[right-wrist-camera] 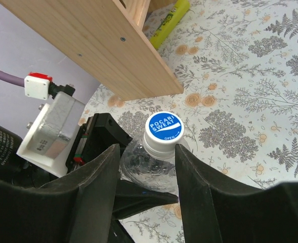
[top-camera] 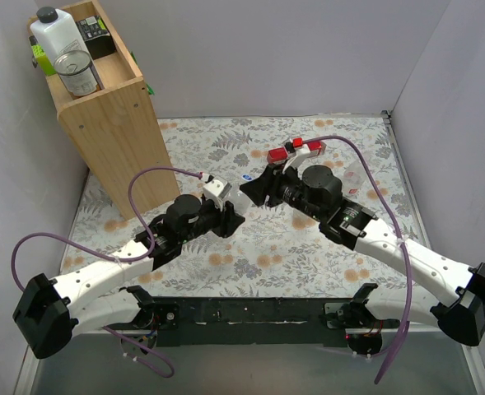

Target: Unscrew the bottle caps

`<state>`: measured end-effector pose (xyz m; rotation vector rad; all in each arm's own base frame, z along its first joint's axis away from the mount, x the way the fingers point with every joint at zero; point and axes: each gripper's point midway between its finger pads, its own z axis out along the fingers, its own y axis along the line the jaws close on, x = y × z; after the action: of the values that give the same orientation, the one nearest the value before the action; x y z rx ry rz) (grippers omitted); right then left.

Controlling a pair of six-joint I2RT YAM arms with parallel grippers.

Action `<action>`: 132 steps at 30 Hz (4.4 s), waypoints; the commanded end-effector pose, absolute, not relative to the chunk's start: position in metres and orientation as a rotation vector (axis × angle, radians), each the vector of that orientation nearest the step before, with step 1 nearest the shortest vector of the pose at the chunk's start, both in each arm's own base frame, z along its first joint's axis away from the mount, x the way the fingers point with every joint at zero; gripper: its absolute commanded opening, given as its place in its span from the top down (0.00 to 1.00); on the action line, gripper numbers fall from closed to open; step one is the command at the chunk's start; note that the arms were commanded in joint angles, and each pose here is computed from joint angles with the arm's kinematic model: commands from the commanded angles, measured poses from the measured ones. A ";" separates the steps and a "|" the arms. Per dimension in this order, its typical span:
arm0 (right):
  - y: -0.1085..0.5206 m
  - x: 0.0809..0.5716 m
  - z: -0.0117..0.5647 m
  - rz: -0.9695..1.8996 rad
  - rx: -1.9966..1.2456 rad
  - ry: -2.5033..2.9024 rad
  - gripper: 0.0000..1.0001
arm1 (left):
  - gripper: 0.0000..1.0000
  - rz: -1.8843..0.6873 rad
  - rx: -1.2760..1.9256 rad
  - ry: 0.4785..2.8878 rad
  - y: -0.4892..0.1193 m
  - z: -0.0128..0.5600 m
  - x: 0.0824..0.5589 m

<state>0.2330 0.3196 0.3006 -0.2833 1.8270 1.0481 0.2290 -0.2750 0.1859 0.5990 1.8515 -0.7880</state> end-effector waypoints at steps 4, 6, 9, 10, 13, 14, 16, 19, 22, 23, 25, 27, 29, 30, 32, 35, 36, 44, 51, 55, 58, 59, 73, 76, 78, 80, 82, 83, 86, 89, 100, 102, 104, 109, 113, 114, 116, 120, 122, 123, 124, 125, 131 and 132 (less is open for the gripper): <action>0.332 0.237 0.341 1.111 -0.285 1.710 0.45 | 0.91 -0.784 0.604 1.805 -0.280 0.204 0.232; 0.334 0.238 0.343 1.112 -0.292 1.706 0.45 | 0.91 -0.784 0.606 1.806 -0.281 0.204 0.231; 0.337 0.240 0.340 1.112 -0.297 1.718 0.46 | 0.91 -0.784 0.612 1.802 -0.282 0.204 0.230; 0.338 0.241 0.338 1.109 -0.298 1.724 0.46 | 0.91 -0.782 0.614 1.803 -0.282 0.203 0.230; 0.340 0.243 0.338 1.106 -0.296 1.722 0.46 | 0.92 -0.783 0.618 1.802 -0.283 0.204 0.229; 0.341 0.244 0.337 1.103 -0.296 1.726 0.46 | 0.92 -0.783 0.620 1.803 -0.283 0.203 0.229; 0.342 0.246 0.337 1.097 -0.294 1.729 0.46 | 0.91 -0.782 0.622 1.802 -0.283 0.203 0.228; 0.344 0.248 0.334 1.087 -0.292 1.743 0.46 | 0.92 -0.784 0.625 1.801 -0.284 0.204 0.227; 0.345 0.250 0.332 1.083 -0.290 1.746 0.47 | 0.92 -0.781 0.626 1.800 -0.284 0.204 0.227; 0.346 0.250 0.331 1.082 -0.292 1.750 0.48 | 0.92 -0.778 0.624 1.802 -0.284 0.203 0.228; 0.345 0.250 0.331 1.084 -0.293 1.749 0.52 | 0.92 -0.780 0.626 1.800 -0.284 0.204 0.227; 0.345 0.248 0.330 1.088 -0.298 1.747 0.64 | 0.92 -0.784 0.625 1.801 -0.284 0.204 0.226; 0.345 0.246 0.328 1.089 -0.310 1.745 0.71 | 0.92 -0.795 0.620 1.795 -0.285 0.206 0.225; 0.344 0.245 0.330 1.094 -0.317 1.736 0.75 | 0.92 -0.802 0.621 1.792 -0.285 0.206 0.225; 0.345 0.241 0.328 1.113 -0.350 1.721 0.79 | 0.92 -0.820 0.623 1.781 -0.286 0.209 0.223; 0.343 0.235 0.330 1.129 -0.402 1.691 0.83 | 0.92 -0.862 0.651 1.763 -0.290 0.211 0.217; 0.343 0.232 0.330 1.137 -0.439 1.680 0.84 | 0.92 -0.876 0.655 1.752 -0.291 0.214 0.215; 0.333 0.206 0.340 1.241 -0.659 1.552 0.89 | 0.92 -1.148 0.851 1.561 -0.305 0.244 0.175; 0.318 0.164 0.355 1.423 -0.960 1.347 0.90 | 0.92 -1.421 1.099 1.388 -0.309 0.259 0.123; 0.312 0.143 0.358 1.456 -1.108 1.243 0.90 | 0.92 -1.476 1.140 1.376 -0.310 0.259 0.116; 0.310 0.132 0.356 1.464 -1.190 1.204 0.89 | 0.92 -1.489 1.148 1.383 -0.311 0.257 0.115; 0.309 0.131 0.355 1.461 -1.201 1.202 0.89 | 0.92 -1.492 1.152 1.382 -0.311 0.257 0.114; 0.291 0.165 0.356 1.283 -1.002 1.367 0.18 | 0.92 -1.308 0.994 1.509 -0.310 0.247 0.152; 0.285 0.174 0.353 1.242 -0.937 1.426 0.13 | 0.92 -1.248 0.938 1.535 -0.308 0.248 0.164; 0.282 0.182 0.355 1.225 -0.863 1.466 0.12 | 0.92 -1.196 0.891 1.566 -0.305 0.245 0.173; 0.278 0.196 0.355 1.178 -0.769 1.505 0.12 | 0.92 -1.148 0.841 1.602 -0.302 0.242 0.184; 0.274 0.203 0.356 1.179 -0.664 1.549 0.17 | 0.92 -1.064 0.758 1.654 -0.296 0.236 0.201; 0.273 0.208 0.357 1.177 -0.609 1.562 0.20 | 0.93 -1.039 0.731 1.690 -0.294 0.231 0.205; 0.276 0.213 0.362 1.228 -0.486 1.581 0.37 | 0.95 -0.966 0.662 1.753 -0.288 0.222 0.219; 0.287 0.220 0.361 1.226 -0.441 1.614 0.43 | 0.94 -0.938 0.642 1.791 -0.287 0.214 0.224; 0.314 0.225 0.354 1.237 -0.461 1.653 0.44 | 0.94 -0.941 0.656 1.803 -0.289 0.212 0.224; 0.314 0.227 0.355 1.227 -0.459 1.651 0.43 | 0.94 -0.941 0.656 1.805 -0.289 0.211 0.224; 0.315 0.228 0.356 1.220 -0.459 1.649 0.42 | 0.94 -0.937 0.655 1.810 -0.288 0.210 0.224; 0.320 0.229 0.355 1.226 -0.477 1.647 0.41 | 0.94 -0.945 0.665 1.810 -0.290 0.210 0.223; 0.325 0.229 0.354 1.240 -0.498 1.659 0.41 | 0.94 -0.948 0.669 1.803 -0.290 0.211 0.222; 0.326 0.229 0.353 1.240 -0.502 1.663 0.41 | 0.94 -0.949 0.669 1.802 -0.290 0.211 0.222; 0.328 0.229 0.351 1.245 -0.511 1.671 0.41 | 0.94 -0.950 0.670 1.803 -0.290 0.211 0.222; 0.330 0.230 0.352 1.251 -0.513 1.661 0.41 | 0.94 -0.952 0.673 1.808 -0.291 0.209 0.222; 0.332 0.231 0.354 1.255 -0.518 1.653 0.41 | 0.94 -0.958 0.677 1.809 -0.292 0.209 0.221; 0.333 0.231 0.356 1.256 -0.520 1.651 0.41 | 0.94 -0.957 0.680 1.811 -0.292 0.208 0.221; 0.334 0.231 0.356 1.259 -0.522 1.651 0.41 | 0.94 -0.958 0.684 1.815 -0.293 0.206 0.220; 0.336 0.233 0.356 1.262 -0.526 1.651 0.41 | 0.94 -0.959 0.685 1.815 -0.293 0.207 0.220; 0.348 0.234 0.350 1.284 -0.546 1.663 0.41 | 0.94 -0.961 0.693 1.818 -0.295 0.205 0.219; 0.350 0.233 0.350 1.290 -0.551 1.664 0.41 | 0.94 -0.959 0.692 1.820 -0.295 0.204 0.219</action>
<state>0.2423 0.3335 0.3123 -0.4864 1.7987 1.2047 0.2181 -0.2860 0.1840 0.6687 1.8802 -0.9386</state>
